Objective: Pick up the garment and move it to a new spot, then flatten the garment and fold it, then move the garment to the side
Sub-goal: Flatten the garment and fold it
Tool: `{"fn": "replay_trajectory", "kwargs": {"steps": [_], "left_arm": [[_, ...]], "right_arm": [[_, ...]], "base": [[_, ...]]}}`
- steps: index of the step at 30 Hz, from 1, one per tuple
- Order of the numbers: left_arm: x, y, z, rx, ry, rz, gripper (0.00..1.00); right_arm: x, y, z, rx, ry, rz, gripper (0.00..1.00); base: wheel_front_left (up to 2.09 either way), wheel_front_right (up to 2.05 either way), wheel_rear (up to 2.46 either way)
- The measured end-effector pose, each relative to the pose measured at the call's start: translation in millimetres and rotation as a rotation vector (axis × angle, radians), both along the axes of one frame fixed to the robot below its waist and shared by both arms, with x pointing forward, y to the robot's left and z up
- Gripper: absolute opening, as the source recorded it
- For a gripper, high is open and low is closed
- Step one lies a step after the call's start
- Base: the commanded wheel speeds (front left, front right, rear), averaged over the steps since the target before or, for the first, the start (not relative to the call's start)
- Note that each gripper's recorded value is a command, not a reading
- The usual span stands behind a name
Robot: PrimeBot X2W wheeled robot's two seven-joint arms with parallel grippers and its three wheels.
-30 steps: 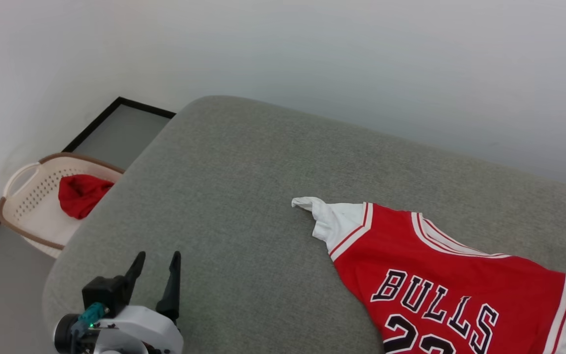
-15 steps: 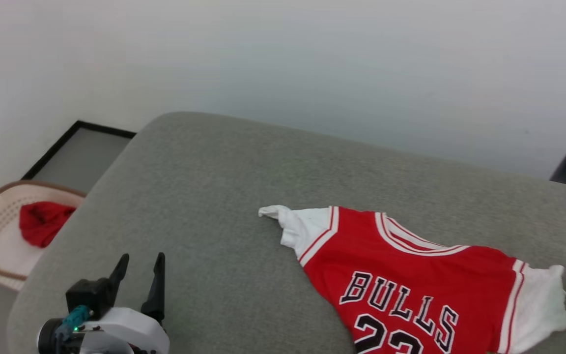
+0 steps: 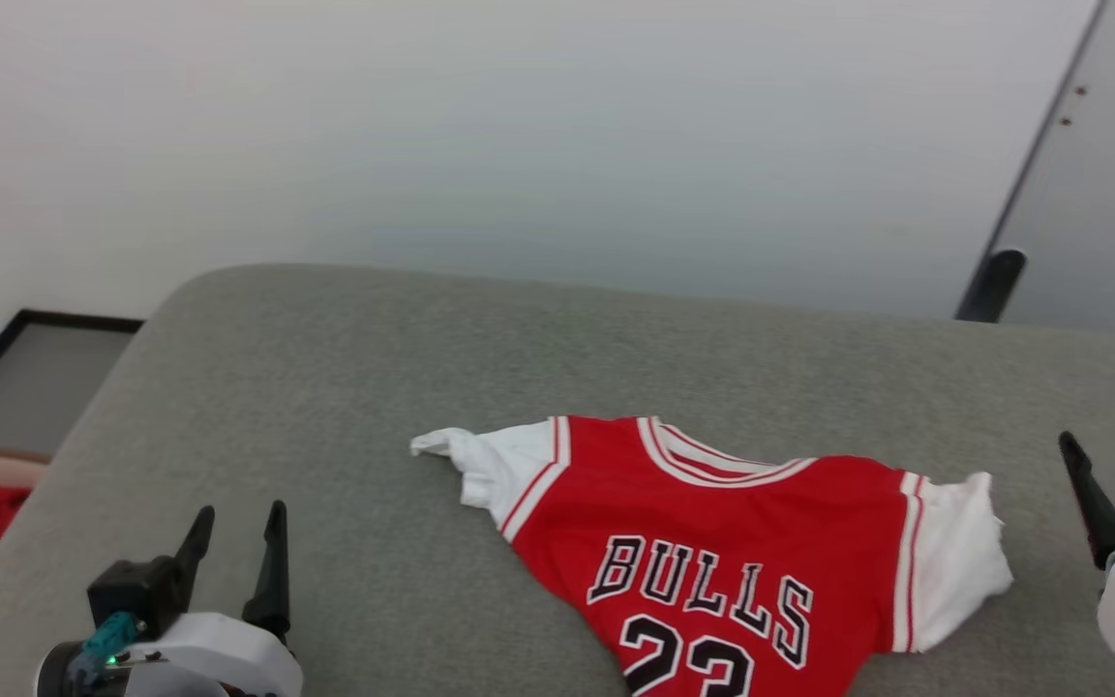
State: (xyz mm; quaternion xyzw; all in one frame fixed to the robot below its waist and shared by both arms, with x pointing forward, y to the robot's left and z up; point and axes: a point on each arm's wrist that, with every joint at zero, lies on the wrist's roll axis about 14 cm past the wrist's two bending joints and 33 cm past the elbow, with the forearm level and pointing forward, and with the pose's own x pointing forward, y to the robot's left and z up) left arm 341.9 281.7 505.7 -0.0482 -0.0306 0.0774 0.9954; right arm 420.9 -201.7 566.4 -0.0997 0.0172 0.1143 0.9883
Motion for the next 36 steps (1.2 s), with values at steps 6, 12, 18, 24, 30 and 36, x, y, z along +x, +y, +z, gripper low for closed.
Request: {"fn": "replay_trajectory", "kwargs": {"steps": [6, 12, 18, 24, 30, 36], "left_arm": [[20, -14, 3, 0.013, 0.003, -0.057, 1.0], [62, -35, 12, 0.004, 0.092, -0.179, 1.0], [97, -46, 17, -0.006, 0.283, -0.284, 1.0], [129, -65, 4, -0.01, 0.595, -0.389, 1.0], [151, -60, -21, 0.009, 0.815, -0.387, 1.0], [159, -59, -70, 0.001, 1.029, -0.364, 1.0]], "right_arm": [[-24, -12, 4, 0.034, -0.089, -0.06, 1.0], [-32, -16, 4, 0.042, -0.095, -0.084, 1.0], [-30, -15, 0, 0.041, -0.072, -0.085, 1.0], [-15, -12, -12, 0.036, -0.031, -0.076, 1.0], [-3, -12, -32, 0.041, 0.019, -0.077, 1.0], [4, -24, -53, 0.045, 0.074, -0.111, 1.0]], "base": [[0.0, 0.0, 0.0], [0.0, 0.0, 0.0], [0.0, 0.0, 0.0], [0.0, 0.0, 0.0], [0.0, 0.0, 0.0], [0.0, 0.0, 0.0]]}}
